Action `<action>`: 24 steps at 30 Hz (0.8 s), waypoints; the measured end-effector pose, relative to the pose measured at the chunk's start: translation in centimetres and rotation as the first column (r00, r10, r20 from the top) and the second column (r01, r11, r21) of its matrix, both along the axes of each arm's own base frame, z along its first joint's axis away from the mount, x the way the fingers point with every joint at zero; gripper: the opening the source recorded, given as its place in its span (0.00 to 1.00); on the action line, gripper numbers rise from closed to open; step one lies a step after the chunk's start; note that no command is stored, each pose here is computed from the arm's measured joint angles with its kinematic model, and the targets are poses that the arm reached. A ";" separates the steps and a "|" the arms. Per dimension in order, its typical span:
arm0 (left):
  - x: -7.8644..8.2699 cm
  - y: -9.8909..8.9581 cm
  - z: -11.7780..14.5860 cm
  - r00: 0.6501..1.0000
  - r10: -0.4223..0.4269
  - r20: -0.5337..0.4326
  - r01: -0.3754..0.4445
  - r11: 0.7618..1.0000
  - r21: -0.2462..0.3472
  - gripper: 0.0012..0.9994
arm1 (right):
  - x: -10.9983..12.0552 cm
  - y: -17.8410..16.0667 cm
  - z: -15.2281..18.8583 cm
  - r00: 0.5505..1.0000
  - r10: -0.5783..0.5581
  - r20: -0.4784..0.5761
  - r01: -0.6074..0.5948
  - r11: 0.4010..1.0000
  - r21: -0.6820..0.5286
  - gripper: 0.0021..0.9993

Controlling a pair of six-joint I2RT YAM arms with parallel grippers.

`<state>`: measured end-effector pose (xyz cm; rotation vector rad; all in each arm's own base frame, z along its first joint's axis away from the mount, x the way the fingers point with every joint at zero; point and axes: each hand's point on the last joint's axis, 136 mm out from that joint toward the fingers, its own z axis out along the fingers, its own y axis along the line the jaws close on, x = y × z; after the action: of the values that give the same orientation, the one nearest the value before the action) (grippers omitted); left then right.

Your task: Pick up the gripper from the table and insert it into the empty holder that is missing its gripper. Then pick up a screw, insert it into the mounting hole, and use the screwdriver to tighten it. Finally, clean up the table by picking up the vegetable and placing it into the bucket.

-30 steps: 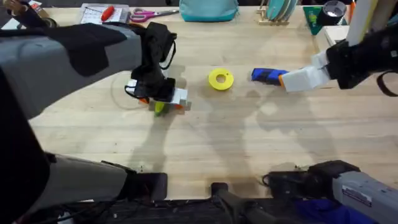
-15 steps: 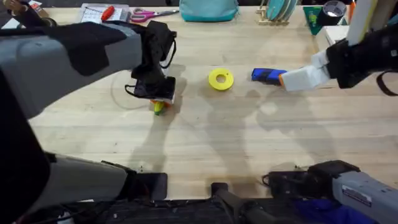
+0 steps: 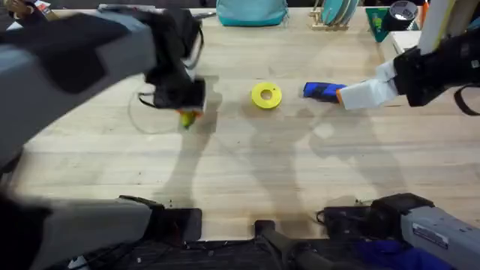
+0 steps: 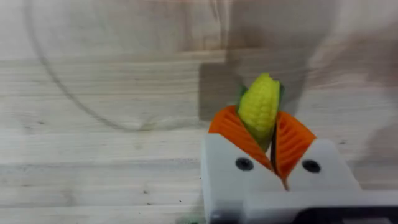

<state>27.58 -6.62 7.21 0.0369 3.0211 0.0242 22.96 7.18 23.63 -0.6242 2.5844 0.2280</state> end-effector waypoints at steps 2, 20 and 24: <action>1.3 0.2 3.0 0.996 0.018 0.085 -0.016 1.000 -0.023 0.03 | 0.0 0.0 0.0 1.000 0.000 0.000 0.000 1.000 0.000 1.00; 7.6 7.0 19.7 0.793 0.110 0.599 -0.127 0.992 -0.014 0.03 | 0.5 0.1 0.3 1.000 0.000 0.022 0.000 1.000 0.004 1.00; 10.0 8.8 19.6 0.760 0.139 0.635 -0.177 0.984 -0.003 0.03 | 0.5 0.1 0.3 1.000 0.000 0.026 0.000 1.000 0.004 1.00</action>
<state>37.57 2.16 26.81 -0.1865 2.3285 0.1139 23.51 7.27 23.93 -0.6216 2.5584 0.2240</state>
